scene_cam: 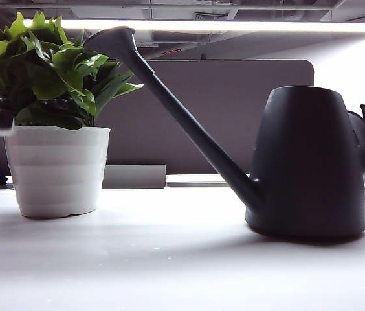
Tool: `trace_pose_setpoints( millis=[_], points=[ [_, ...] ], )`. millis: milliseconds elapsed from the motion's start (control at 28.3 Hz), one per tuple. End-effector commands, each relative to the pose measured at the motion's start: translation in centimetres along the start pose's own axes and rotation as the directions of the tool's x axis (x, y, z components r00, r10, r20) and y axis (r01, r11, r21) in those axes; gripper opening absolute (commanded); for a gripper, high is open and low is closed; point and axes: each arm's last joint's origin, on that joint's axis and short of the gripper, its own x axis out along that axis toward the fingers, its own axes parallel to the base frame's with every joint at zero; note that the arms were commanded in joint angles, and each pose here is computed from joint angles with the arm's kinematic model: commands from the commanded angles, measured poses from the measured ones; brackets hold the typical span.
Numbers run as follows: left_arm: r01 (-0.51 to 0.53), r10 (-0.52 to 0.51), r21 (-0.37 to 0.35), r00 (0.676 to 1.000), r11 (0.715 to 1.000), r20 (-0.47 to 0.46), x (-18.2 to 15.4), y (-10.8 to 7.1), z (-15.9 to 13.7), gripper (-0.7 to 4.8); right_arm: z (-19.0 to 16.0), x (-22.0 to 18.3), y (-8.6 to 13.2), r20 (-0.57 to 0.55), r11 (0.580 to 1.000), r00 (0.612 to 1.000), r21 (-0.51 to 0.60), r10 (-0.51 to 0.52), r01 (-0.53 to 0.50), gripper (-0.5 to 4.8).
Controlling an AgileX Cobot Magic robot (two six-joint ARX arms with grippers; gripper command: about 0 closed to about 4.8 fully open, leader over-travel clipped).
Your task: Pick up the watering can from the table, water the potted plant, and put the can back.
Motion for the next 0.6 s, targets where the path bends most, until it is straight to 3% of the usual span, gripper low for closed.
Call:
trace_pose_setpoints(
  millis=[35,318,601],
  points=[
    [0.012,-0.012,-0.007,0.999,1.0,0.052,0.3,0.1,-0.3,-0.06,0.0,0.0,0.0,0.012,1.0,1.0,0.003,-0.006,0.006,-0.06],
    [0.021,-0.021,-0.003,0.998,1.0,0.066,0.5,0.2,-0.9,-0.05,-1.1,0.1,-0.1,-0.064,0.999,0.997,0.007,-0.035,0.036,-0.06],
    [0.013,-0.013,-0.003,0.998,1.0,0.058,0.5,0.2,-1.0,-0.06,-1.0,0.2,-0.2,-0.059,0.999,0.998,0.006,-0.037,0.037,-0.05]
  ],
)
